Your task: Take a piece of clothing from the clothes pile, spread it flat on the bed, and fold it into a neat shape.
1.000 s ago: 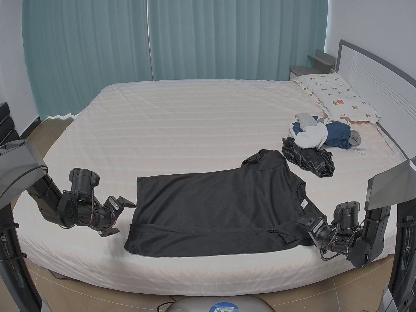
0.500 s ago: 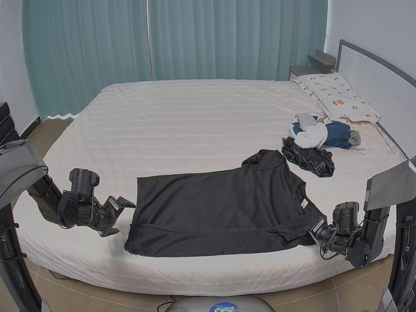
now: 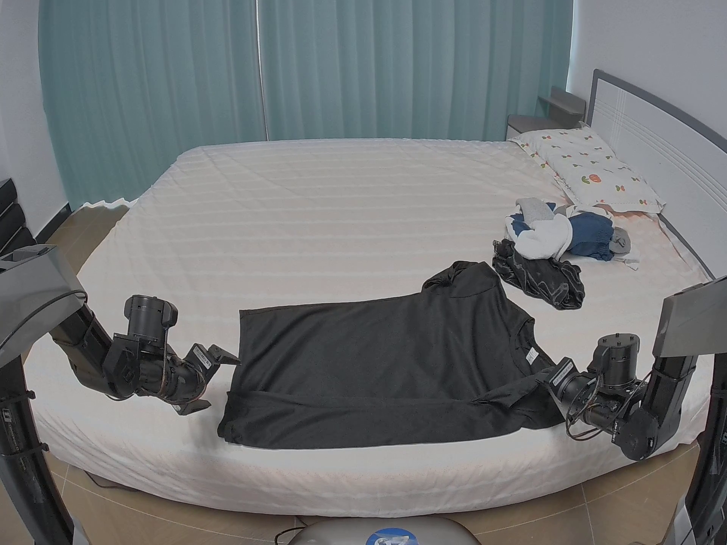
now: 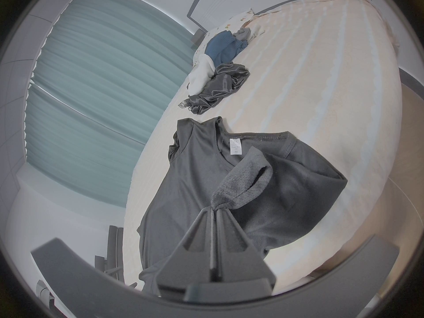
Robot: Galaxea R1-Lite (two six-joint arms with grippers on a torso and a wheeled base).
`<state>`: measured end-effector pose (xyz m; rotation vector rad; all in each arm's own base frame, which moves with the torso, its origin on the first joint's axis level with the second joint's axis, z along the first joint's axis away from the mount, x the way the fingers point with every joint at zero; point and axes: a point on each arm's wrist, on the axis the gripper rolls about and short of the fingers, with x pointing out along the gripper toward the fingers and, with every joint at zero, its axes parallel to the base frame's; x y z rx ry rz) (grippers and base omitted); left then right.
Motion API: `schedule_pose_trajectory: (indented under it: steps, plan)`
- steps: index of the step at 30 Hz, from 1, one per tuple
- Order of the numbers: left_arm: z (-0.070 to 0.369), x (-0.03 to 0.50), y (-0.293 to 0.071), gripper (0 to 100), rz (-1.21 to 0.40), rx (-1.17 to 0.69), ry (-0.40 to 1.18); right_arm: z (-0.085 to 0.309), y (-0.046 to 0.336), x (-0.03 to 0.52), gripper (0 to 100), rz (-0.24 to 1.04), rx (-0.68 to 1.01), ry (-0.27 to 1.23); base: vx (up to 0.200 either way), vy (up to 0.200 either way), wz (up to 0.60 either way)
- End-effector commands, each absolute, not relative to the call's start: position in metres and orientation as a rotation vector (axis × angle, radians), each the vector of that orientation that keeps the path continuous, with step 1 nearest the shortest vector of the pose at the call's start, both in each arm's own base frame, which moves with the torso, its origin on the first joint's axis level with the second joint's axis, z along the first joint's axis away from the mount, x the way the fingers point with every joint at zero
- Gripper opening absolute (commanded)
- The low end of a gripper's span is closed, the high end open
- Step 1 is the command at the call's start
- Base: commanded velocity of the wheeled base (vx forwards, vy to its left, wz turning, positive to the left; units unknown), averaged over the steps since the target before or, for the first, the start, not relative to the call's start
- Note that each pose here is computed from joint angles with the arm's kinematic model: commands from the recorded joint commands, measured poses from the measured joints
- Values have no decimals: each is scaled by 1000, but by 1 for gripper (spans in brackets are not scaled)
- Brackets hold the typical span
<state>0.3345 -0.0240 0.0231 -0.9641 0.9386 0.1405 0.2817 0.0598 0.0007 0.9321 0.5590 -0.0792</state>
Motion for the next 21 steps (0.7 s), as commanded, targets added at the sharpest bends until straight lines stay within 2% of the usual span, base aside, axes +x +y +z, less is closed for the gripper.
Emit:
schedule_pose_trajectory:
  steps: [1, 10, 11, 15, 21]
  plan:
    - [22, 334, -24, 100, 141, -964, 941, 3, 63, 275, 0, -69, 926, 574, 0, 0, 0]
    - [22, 334, -24, 100, 141, -963, 941, -14, 59, 257, 0, -107, 857, 670, 0, 0, 0]
    - [22, 334, -24, 100, 141, -964, 941, -15, 59, 254, 100, -107, 841, 680, 0, 0, 0]
    - [22, 334, -24, 100, 141, -964, 941, -21, 55, 240, 100, -99, 744, 738, 0, 0, 0]
    - [23, 335, -24, 100, 141, -964, 939, -15, 52, 239, 100, -75, 733, 696, 0, 0, 0]
